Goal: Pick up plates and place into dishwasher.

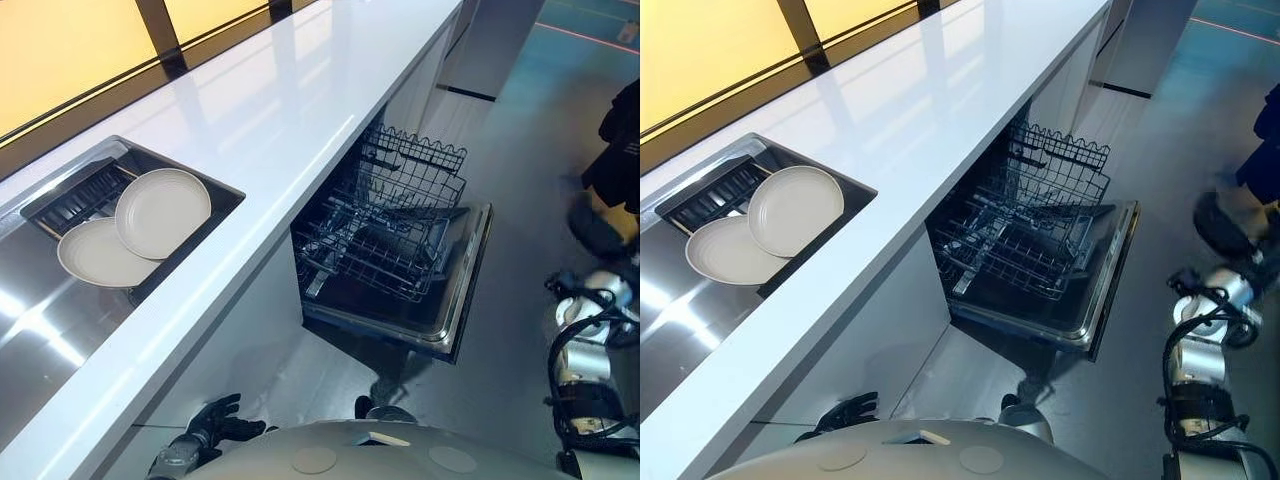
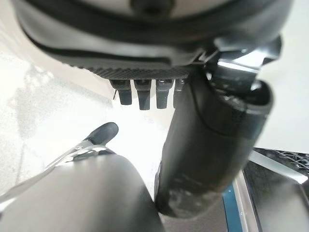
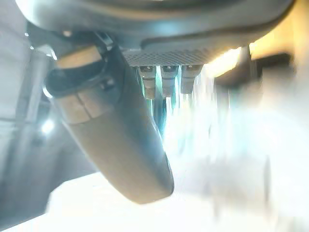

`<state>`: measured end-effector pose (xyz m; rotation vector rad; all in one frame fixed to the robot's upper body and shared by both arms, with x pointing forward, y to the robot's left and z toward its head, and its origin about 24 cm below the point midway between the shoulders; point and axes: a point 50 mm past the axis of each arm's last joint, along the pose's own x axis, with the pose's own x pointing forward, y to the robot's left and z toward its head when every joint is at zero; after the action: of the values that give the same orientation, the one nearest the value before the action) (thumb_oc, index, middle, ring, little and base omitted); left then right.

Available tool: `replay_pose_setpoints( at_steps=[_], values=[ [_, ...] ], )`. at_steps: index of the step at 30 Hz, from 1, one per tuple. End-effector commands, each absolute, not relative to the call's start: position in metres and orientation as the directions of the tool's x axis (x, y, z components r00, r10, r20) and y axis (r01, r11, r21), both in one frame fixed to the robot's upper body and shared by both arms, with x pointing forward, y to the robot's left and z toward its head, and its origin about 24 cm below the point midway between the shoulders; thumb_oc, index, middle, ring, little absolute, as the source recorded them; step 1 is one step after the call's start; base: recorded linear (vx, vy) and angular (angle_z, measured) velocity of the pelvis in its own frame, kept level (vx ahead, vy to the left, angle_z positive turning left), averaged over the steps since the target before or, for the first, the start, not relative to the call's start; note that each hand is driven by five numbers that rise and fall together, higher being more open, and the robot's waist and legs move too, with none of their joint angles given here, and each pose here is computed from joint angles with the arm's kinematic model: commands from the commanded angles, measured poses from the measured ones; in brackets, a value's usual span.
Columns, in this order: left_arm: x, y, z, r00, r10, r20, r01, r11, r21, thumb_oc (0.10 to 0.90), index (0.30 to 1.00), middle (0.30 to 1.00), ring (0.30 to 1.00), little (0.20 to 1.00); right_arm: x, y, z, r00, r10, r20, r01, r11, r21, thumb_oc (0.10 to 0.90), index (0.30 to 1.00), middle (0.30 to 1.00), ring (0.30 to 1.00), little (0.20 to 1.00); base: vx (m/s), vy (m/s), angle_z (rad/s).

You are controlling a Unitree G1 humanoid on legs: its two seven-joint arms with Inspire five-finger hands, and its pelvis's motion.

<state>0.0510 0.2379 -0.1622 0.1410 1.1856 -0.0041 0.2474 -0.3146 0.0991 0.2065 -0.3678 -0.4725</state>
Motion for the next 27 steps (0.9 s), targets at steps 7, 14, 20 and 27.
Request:
replay_pose_setpoints(
  at_steps=[7, 14, 20, 27],
  values=[
    [0.061, 0.258, -0.156, 0.396, 0.086, -0.914, 0.172, 0.971, 0.167, 0.800, 0.900, 0.900, 0.900, 0.900, 0.272, -0.180, 0.220, 0.373, 0.680, 0.631, -0.917, 0.375, 0.138, 0.800, 0.900, 0.900, 0.900, 0.900, 0.02, -0.033, 0.02],
    [0.058, 0.265, -0.153, 0.399, 0.101, -0.911, 0.189, 0.963, 0.190, 0.800, 0.900, 0.900, 0.900, 0.900, 0.309, -0.252, 0.219, 0.820, 0.525, 0.227, -0.482, 0.848, -0.222, 0.800, 0.900, 0.900, 0.900, 0.900, 0.00, -0.025, 0.27],
    [0.057, 0.275, -0.150, 0.391, 0.124, -0.912, 0.178, 0.962, 0.208, 0.800, 0.900, 0.900, 0.900, 0.900, 0.302, -0.234, 0.257, 0.673, 0.720, 0.168, -0.615, 0.671, -0.414, 0.800, 0.900, 0.900, 0.900, 0.900, -0.01, -0.004, -0.10],
    [0.057, 0.275, -0.151, 0.386, 0.108, -0.916, 0.218, 0.954, 0.204, 0.800, 0.900, 0.900, 0.900, 0.900, 0.302, -0.222, 0.289, 0.566, 0.718, 0.405, -0.677, 0.685, -0.269, 0.800, 0.900, 0.900, 0.900, 0.900, 0.02, -0.006, 0.01]
  ],
)
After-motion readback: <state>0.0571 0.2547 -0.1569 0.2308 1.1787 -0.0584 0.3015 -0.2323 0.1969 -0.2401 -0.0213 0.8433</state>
